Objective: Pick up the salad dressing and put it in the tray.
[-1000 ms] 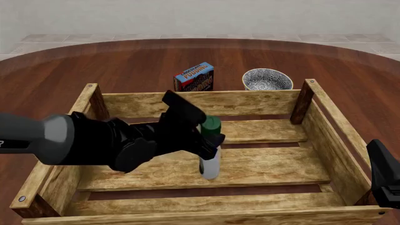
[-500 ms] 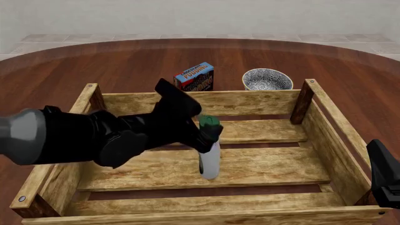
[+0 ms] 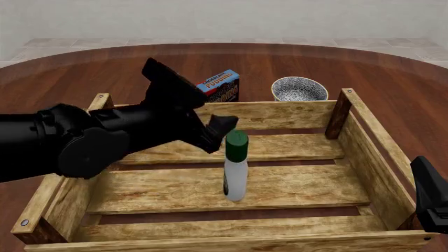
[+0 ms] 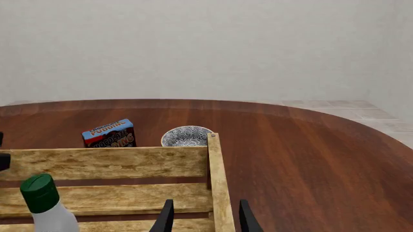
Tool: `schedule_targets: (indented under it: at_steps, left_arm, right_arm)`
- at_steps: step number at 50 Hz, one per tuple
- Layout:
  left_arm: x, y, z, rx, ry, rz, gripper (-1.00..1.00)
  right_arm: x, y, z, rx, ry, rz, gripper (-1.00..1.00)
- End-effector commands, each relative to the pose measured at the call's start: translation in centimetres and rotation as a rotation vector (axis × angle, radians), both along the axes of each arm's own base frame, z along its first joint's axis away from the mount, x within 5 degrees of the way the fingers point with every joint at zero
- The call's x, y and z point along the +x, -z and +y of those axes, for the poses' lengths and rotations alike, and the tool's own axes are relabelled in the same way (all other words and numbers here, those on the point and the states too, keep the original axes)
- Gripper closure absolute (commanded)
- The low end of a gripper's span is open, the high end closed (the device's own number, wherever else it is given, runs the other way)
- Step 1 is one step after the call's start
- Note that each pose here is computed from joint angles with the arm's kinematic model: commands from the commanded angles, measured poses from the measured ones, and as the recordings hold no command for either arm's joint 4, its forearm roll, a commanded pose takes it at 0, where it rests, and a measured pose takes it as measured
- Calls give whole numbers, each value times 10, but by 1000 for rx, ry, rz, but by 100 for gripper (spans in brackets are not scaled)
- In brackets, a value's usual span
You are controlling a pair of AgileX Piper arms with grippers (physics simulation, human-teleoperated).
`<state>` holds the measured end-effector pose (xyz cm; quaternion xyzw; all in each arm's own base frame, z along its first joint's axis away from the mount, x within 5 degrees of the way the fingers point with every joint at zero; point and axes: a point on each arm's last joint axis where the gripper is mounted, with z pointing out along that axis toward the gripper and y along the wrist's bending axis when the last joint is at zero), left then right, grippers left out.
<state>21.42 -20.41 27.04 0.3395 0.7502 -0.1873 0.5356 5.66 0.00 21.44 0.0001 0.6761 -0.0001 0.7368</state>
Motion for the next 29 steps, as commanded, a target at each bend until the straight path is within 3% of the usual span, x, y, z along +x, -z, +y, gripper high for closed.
schedule_targets:
  at_steps: [1, 9, 29]
  left_arm:
    - [-13, -26, 19, -29, -12, -60, -100]
    - [-23, -34, 33, -47, -24, -86, -100]
    - [-84, -47, 115, -147, -153, -215, -100]
  right_arm:
    - [0, 0, 0, 0, 0, 0, -100]
    - [0, 0, 0, 0, 0, 0, -100]
    - [0, 0, 0, 0, 0, 0, -100]
